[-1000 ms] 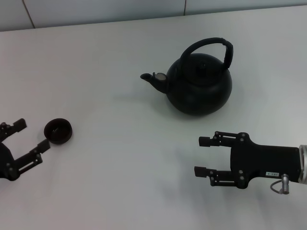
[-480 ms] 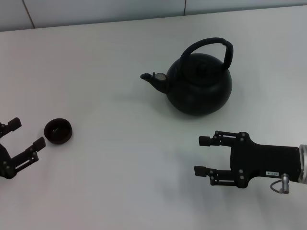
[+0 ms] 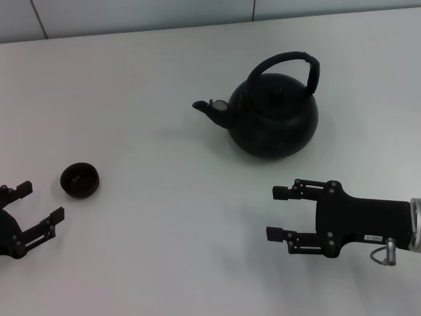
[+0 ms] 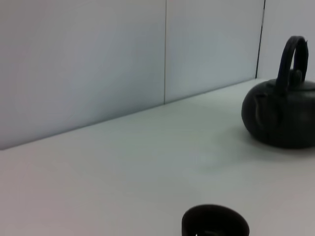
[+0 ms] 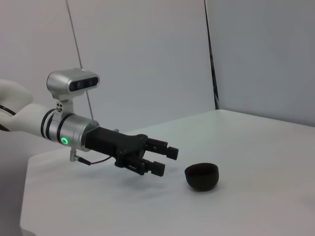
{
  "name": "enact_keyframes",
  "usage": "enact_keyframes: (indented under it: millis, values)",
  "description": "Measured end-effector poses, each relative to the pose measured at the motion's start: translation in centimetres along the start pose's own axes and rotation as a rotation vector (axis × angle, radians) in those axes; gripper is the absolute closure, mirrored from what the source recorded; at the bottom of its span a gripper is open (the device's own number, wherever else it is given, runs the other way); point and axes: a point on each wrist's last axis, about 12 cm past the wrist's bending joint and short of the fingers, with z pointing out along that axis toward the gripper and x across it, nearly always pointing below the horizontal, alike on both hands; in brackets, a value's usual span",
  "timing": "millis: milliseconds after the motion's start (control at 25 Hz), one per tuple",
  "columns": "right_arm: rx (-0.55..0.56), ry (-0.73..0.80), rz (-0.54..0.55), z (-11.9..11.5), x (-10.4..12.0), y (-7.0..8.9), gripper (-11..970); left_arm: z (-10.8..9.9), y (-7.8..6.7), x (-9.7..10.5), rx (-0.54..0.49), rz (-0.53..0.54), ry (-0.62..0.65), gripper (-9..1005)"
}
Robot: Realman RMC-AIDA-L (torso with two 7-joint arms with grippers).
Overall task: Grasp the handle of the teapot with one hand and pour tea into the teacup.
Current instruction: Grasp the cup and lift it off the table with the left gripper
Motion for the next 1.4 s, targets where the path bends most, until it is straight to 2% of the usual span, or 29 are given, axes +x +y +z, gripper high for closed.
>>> enact_keyframes:
  millis: [320, 840, 1400]
  values:
    - [0.001, 0.001, 0.002, 0.0, 0.1, 0.0, 243, 0.2, 0.0, 0.0, 0.003, 0.002, 0.0, 251]
    - [0.004, -0.005, 0.007, -0.1, 0.1, 0.1, 246, 2.3, 0.0, -0.2, 0.005, -0.017, 0.012, 260]
    - [0.005, -0.006, 0.001, -0.1, -0.1, -0.1, 249, 4.6, 0.0, -0.9, 0.028, 0.015, 0.017, 270]
